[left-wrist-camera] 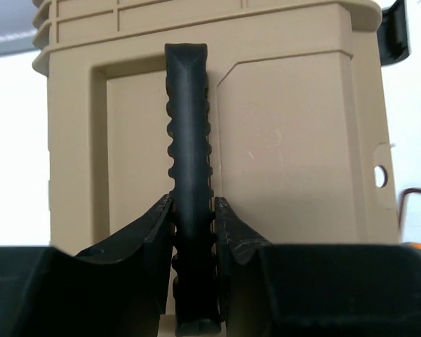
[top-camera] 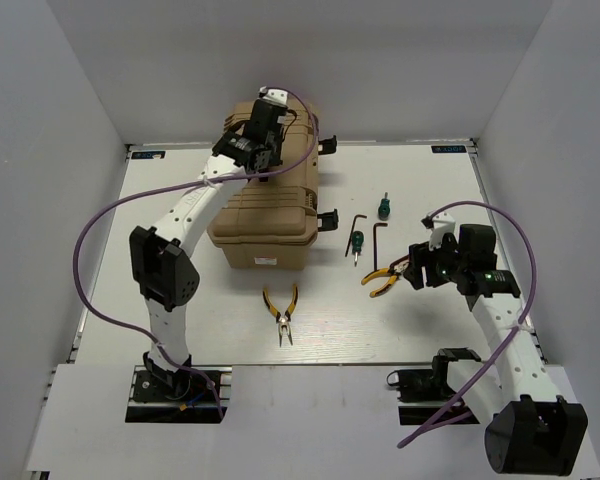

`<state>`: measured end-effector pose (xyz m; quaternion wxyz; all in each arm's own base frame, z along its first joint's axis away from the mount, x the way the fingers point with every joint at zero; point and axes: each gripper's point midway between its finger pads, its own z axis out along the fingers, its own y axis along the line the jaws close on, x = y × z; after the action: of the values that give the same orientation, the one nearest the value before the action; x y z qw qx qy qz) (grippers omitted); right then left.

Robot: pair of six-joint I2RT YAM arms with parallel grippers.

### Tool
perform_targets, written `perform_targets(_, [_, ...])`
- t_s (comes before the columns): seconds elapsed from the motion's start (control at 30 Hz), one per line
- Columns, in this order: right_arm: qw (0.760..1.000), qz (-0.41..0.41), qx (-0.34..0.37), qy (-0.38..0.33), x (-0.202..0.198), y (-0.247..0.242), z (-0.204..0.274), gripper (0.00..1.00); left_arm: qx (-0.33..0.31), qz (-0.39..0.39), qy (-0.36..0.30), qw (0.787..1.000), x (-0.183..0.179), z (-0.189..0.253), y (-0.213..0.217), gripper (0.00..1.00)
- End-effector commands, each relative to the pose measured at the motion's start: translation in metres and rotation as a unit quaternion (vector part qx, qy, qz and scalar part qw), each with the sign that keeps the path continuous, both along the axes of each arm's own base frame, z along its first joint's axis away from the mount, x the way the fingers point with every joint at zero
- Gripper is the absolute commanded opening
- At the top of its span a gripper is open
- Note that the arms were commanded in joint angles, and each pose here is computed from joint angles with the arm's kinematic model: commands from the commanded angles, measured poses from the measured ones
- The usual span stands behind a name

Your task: Sort the tools into containers

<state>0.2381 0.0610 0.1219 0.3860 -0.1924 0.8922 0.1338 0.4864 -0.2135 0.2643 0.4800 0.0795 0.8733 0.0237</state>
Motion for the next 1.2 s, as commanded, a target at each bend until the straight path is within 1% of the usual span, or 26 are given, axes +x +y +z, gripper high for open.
perform_targets(0.0, [0.998,0.057,0.039,0.005,-0.001,0.022,0.012,0.63,-0.169,-0.02,-0.117,0.978,-0.023,0.127,-0.013,0.0])
perform_targets(0.07, [0.996,0.072,0.05,0.014,-0.003,0.029,0.013,0.62,-0.194,-0.003,-0.134,0.972,-0.027,0.142,-0.003,0.0])
perform_targets(0.1, [0.993,0.091,0.072,0.011,-0.001,0.039,0.023,0.62,-0.207,0.012,-0.147,0.967,-0.026,0.148,0.006,0.0])
perform_targets(0.13, [0.992,0.096,0.083,0.02,0.0,0.043,0.023,0.62,-0.212,0.026,-0.16,0.964,-0.029,0.156,0.012,0.0])
perform_targets(0.17, [0.99,0.102,0.092,0.012,0.007,0.047,0.032,0.63,-0.221,0.03,-0.18,0.958,-0.036,0.173,0.024,0.0])
perform_targets(0.2, [0.985,0.128,0.118,0.002,0.01,0.058,0.045,0.66,-0.225,0.043,-0.187,0.955,-0.036,0.174,0.032,0.0])
perform_targets(0.23, [0.982,0.128,0.139,0.004,0.015,0.064,0.058,0.69,-0.224,0.059,-0.198,0.952,-0.037,0.178,0.045,0.0])
perform_targets(0.27, [0.976,0.137,0.164,0.03,0.021,0.072,0.054,0.72,-0.227,0.059,-0.203,0.951,-0.04,0.183,0.047,0.0])
perform_targets(0.3, [0.969,0.152,0.194,0.029,0.026,0.083,0.072,0.77,-0.229,0.066,-0.21,0.948,-0.044,0.186,0.057,0.0])
perform_targets(0.33, [0.961,0.174,0.215,0.015,0.033,0.094,0.093,0.77,-0.227,0.073,-0.211,0.948,-0.043,0.185,0.065,0.0])
perform_targets(0.37, [0.953,0.154,0.25,0.078,0.042,0.103,0.08,0.77,-0.227,0.066,-0.204,0.95,-0.043,0.18,0.062,0.0])
perform_targets(0.4, [0.949,0.166,0.259,0.067,0.052,0.109,0.088,0.81,-0.229,0.067,-0.208,0.948,-0.044,0.184,0.068,0.0])
perform_targets(0.43, [0.942,0.169,0.279,0.074,0.065,0.117,0.101,0.83,-0.23,0.059,-0.202,0.95,-0.045,0.182,0.065,0.0])
perform_targets(0.47, [0.935,0.157,0.298,0.109,0.073,0.131,0.097,0.83,-0.23,0.063,-0.192,0.952,-0.042,0.172,0.067,0.0])
perform_targets(0.53, [0.938,0.151,0.298,0.094,0.098,0.14,0.105,0.83,-0.24,0.057,-0.191,0.95,-0.043,0.172,0.068,0.0])
perform_targets(0.57, [0.937,0.15,0.299,0.097,0.103,0.149,0.105,0.83,-0.238,0.058,-0.186,0.952,-0.041,0.166,0.07,0.0])
perform_targets(0.6, [0.938,0.142,0.294,0.114,0.115,0.157,0.092,0.83,-0.238,0.058,-0.185,0.952,-0.04,0.166,0.073,0.0])
perform_targets(0.63, [0.939,0.141,0.289,0.122,0.117,0.164,0.089,0.83,-0.238,0.058,-0.185,0.952,-0.04,0.166,0.073,0.0])
perform_targets(0.67, [0.941,0.142,0.286,0.117,0.125,0.168,0.097,0.83,-0.239,0.059,-0.185,0.951,-0.039,0.166,0.076,0.0])
perform_targets(0.7, [0.94,0.133,0.28,0.146,0.131,0.173,0.075,0.83,-0.239,0.059,-0.185,0.951,-0.039,0.166,0.076,0.0])
perform_targets(0.77, [0.937,0.136,0.279,0.162,0.136,0.182,0.065,0.83,-0.24,0.06,-0.185,0.951,-0.038,0.166,0.08,0.0])
perform_targets(0.9, [0.933,0.145,0.275,0.18,0.133,0.197,0.052,0.79,-0.241,0.065,-0.175,0.952,-0.033,0.155,0.085,0.0])
perform_targets(1.07, [0.935,0.144,0.256,0.199,0.128,0.203,0.032,0.7,-0.247,0.068,-0.175,0.951,-0.034,0.155,0.092,0.0])
perform_targets(1.1, [0.934,0.143,0.255,0.203,0.127,0.203,0.03,0.59,-0.247,0.068,-0.175,0.951,-0.034,0.155,0.092,0.0])
perform_targets(1.17, [0.934,0.145,0.254,0.206,0.124,0.204,0.027,0.5,-0.246,0.073,-0.176,0.95,-0.035,0.155,0.097,0.0])
